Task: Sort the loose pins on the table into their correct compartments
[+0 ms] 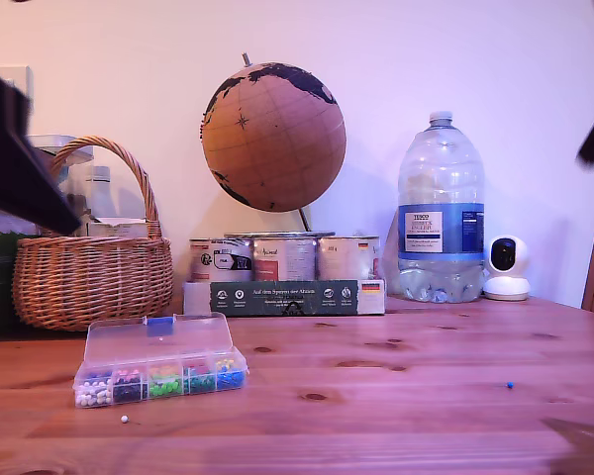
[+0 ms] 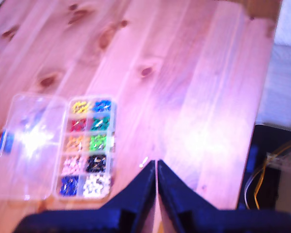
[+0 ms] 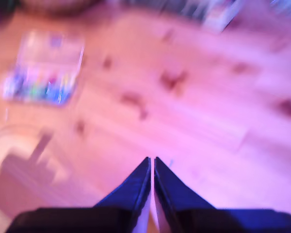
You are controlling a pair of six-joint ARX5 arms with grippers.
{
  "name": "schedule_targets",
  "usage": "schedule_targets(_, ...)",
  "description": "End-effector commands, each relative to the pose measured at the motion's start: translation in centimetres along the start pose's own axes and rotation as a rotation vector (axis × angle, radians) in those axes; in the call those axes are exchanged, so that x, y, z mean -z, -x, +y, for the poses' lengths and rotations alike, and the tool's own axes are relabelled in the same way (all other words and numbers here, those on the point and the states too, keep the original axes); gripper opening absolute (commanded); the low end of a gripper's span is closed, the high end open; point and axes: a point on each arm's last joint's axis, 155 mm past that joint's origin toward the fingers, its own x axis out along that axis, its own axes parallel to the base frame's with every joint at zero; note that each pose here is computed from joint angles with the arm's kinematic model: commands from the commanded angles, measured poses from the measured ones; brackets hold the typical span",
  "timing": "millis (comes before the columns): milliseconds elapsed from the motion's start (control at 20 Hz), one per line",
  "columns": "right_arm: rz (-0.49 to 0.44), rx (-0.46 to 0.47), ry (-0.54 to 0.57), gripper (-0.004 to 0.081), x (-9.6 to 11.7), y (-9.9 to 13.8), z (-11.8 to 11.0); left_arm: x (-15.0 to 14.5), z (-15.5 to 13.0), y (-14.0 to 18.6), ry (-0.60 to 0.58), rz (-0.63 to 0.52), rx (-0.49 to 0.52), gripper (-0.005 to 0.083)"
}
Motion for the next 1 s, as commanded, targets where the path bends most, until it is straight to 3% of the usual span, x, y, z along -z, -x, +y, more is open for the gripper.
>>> schedule_targets(0,0.038,-0.033,0.05,-0.0013,0.2,-0.6,0.4,0.3,-0.3,-0.7,-0.051,0.032,0.033,-0.0021)
schedule_targets(150,0.136,-0.063,0.135,-0.0013,1.7,-1.7,0.4,0.8,-0.4,-1.7,-0.088,0.084,0.064,-0.0021)
schedule_targets(500,0.214,-0.087,0.239,-0.0013,3.2,-3.9,-0.2,1.7,0.2,-3.4,-0.208,0.184,0.089,-0.0021)
schedule_targets(950,0.204,-0.088,0.278,-0.0013,2.9,-4.7,-0.5,2.5,1.8,-5.1,-0.359,0.309,0.144,-0.0021)
